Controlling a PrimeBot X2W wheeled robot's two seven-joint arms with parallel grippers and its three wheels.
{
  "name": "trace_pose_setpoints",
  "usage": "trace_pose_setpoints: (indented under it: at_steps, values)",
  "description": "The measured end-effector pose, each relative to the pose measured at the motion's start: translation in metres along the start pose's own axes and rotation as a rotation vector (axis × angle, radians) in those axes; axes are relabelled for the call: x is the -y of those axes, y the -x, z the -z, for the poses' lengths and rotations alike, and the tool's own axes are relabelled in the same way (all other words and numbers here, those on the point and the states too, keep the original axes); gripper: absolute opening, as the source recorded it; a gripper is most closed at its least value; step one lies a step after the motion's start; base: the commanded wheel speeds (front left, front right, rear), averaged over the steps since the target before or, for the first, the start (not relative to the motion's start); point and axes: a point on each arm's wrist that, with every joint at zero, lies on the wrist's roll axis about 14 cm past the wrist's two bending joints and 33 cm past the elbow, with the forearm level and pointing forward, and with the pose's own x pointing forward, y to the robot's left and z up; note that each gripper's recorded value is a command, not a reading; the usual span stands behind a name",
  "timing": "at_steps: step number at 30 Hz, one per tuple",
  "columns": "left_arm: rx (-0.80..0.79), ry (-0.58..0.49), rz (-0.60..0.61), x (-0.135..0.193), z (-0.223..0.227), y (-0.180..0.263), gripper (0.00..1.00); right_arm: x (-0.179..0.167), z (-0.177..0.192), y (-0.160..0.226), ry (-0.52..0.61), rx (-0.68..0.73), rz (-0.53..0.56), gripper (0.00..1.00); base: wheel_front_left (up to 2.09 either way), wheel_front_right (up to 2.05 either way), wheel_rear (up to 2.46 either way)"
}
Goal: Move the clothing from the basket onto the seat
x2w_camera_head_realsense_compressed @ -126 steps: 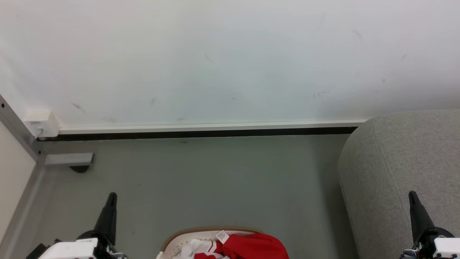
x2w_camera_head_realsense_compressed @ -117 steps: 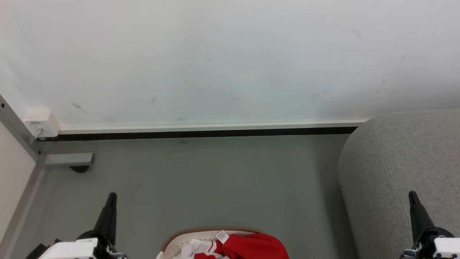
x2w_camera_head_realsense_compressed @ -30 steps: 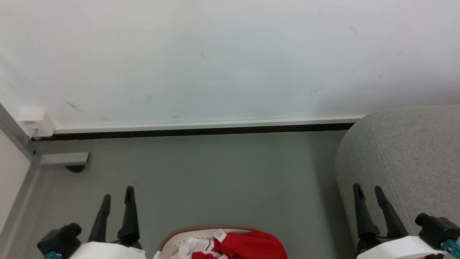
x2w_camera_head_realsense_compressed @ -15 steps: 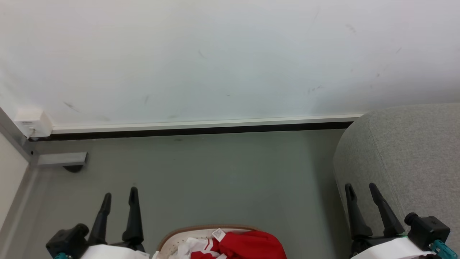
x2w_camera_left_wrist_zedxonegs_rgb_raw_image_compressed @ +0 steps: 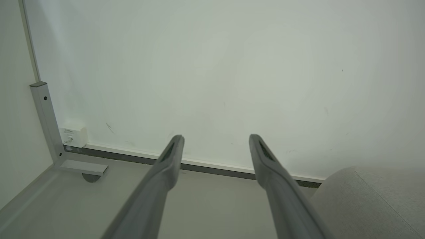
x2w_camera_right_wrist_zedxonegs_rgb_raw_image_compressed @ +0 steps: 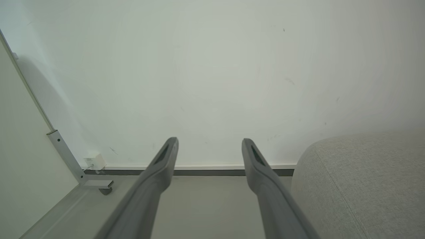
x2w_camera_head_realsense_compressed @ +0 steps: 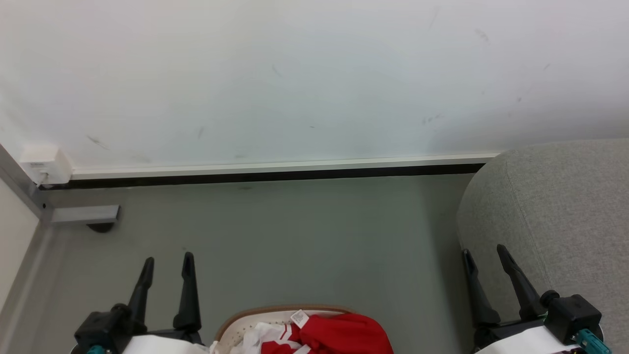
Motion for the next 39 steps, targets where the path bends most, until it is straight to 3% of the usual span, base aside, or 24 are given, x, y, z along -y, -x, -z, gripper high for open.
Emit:
trace_pose_setpoints:
  at_steps: [25, 39]
  values:
    - [0.056, -0.169, 0.057, 0.015, -0.008, 0.002, 1.00, -0.016, -0.008, -0.002, 0.151, 0.041, -0.069, 1.00, 0.00, 0.00, 0.00]
    - [0.054, -0.168, 0.055, 0.014, -0.007, 0.004, 1.00, -0.017, -0.008, -0.002, 0.145, 0.044, -0.071, 1.00, 0.00, 0.00, 0.00]
